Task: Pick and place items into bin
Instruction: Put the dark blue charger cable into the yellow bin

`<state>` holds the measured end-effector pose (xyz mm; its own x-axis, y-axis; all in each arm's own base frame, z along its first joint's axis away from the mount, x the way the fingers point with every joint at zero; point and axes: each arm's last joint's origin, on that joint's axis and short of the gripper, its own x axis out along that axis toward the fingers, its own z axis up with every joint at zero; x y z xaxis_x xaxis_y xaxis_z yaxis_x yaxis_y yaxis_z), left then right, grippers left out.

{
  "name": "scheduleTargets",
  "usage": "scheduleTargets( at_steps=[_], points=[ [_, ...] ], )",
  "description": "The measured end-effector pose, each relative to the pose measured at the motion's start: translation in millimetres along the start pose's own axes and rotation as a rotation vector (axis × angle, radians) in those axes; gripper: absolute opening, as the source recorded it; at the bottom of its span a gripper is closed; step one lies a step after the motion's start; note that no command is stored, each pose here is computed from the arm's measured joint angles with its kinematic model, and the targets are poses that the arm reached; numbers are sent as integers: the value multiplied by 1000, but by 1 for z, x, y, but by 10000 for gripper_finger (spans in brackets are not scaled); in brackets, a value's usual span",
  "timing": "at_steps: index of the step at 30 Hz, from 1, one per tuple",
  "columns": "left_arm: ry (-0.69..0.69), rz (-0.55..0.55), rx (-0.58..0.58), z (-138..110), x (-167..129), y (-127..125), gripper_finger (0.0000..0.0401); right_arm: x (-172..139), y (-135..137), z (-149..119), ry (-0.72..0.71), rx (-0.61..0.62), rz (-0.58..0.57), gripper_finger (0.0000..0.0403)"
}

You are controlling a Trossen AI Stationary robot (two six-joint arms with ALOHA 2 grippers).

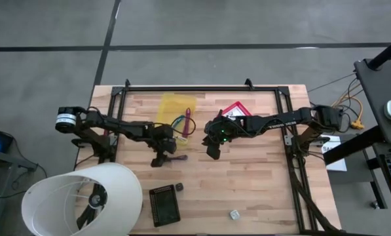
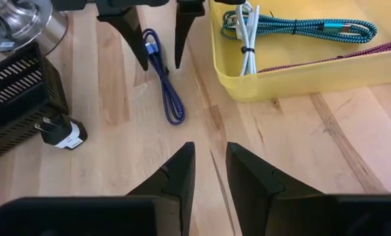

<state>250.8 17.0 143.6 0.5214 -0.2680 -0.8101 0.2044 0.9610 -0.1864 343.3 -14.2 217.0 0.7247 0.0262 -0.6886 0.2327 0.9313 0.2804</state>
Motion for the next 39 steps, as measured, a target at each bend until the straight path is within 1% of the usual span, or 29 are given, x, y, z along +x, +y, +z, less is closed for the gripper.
scheduleTargets(
  at_steps=[4,9,12,14,17,19,21,25,32,35,39],
  points=[
    [18,3,-6,-1,-1,-1,169,0,0,0,0,0,0,70],
    [42,0,-7,3,-13,-6,169,0,0,0,4,0,-1,70],
    [53,-6,14,3,-18,-11,169,0,0,-1,12,1,-4,74],
    [54,-13,55,2,-19,-15,169,0,-1,-2,20,0,-7,76],
    [105,-30,117,-6,-17,-21,169,0,-1,-2,24,1,-8,77],
    [132,-9,155,-10,-14,-22,169,0,-1,-2,25,1,-9,74],
    [167,35,149,-14,-12,-20,169,0,-1,-3,26,1,-9,70],
    [182,77,152,-14,-9,-18,169,0,-1,-3,27,2,-9,65],
    [212,66,143,-16,-2,-16,167,0,-1,-3,31,2,-11,66],
    [213,62,142,-15,-2,-16,153,0,-2,-5,48,3,-17,64],
    [206,64,144,-15,-4,-16,111,0,-2,-5,52,3,-18,60]
  ],
)
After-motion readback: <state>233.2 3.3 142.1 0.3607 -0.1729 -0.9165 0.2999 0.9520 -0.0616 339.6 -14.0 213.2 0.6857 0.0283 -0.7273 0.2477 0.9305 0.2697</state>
